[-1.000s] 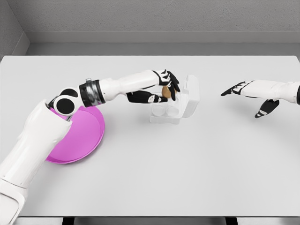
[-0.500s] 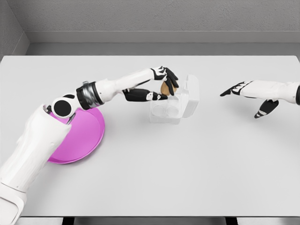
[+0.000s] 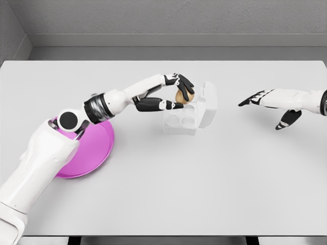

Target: Pack egg into the box and close the box lid

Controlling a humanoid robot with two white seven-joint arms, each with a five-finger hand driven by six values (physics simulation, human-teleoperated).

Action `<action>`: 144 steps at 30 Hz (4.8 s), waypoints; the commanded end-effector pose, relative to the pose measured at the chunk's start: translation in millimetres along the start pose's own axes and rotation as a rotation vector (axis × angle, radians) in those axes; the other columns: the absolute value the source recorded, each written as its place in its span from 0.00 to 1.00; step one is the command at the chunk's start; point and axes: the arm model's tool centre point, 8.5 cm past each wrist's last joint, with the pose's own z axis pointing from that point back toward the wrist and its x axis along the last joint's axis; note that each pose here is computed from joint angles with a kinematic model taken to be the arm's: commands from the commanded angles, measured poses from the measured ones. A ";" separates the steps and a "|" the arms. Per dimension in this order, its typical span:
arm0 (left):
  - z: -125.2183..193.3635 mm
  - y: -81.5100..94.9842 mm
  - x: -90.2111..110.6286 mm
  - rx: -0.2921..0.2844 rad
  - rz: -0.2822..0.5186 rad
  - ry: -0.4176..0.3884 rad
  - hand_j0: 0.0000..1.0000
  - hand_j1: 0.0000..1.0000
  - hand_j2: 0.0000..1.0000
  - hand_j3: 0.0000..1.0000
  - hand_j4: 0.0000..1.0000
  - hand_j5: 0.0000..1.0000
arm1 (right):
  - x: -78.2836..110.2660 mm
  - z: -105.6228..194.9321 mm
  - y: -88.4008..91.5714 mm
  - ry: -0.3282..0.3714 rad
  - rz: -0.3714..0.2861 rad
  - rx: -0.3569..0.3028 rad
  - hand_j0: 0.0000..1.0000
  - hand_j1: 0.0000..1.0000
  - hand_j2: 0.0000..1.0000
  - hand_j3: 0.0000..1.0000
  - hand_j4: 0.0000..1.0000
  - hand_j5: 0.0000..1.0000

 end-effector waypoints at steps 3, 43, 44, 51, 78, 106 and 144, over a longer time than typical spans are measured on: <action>1.6 0.5 -4.8 0.021 0.067 0.027 0.45 0.45 0.45 0.45 0.45 0.45 | 4.0 -7.2 0.3 -0.015 -0.007 -0.004 1.00 1.00 1.00 1.00 1.00 1.00; 1.1 2.4 -30.8 0.023 0.280 0.246 0.47 0.47 0.47 0.47 0.47 0.47 | 8.6 -8.0 -8.9 -0.026 0.022 -0.003 1.00 1.00 1.00 1.00 1.00 1.00; -2.9 3.9 -28.6 0.012 0.270 0.244 0.47 0.47 0.47 0.47 0.47 0.47 | 9.2 -8.4 -8.6 -0.027 0.023 -0.001 1.00 1.00 1.00 1.00 1.00 1.00; -23.0 -8.4 -27.7 -0.018 0.279 0.224 0.47 0.47 0.47 0.47 0.47 0.47 | 11.6 -12.7 -8.3 -0.034 0.034 0.020 1.00 1.00 1.00 1.00 1.00 1.00; -30.7 0.8 -53.2 0.016 0.307 0.297 0.47 0.47 0.47 0.47 0.47 0.47 | 9.1 -8.8 -10.5 -0.025 0.038 0.018 1.00 1.00 1.00 1.00 1.00 1.00; -12.8 16.1 -48.2 0.041 0.258 0.274 0.88 0.88 0.88 0.88 0.88 0.88 | 11.5 -10.3 -13.3 -0.032 0.042 0.009 1.00 1.00 1.00 1.00 1.00 1.00; 85.0 87.4 28.3 0.102 0.039 0.223 1.00 1.00 1.00 1.00 1.00 1.00 | 53.1 -24.5 -23.4 -0.144 0.116 -0.006 1.00 1.00 1.00 1.00 1.00 1.00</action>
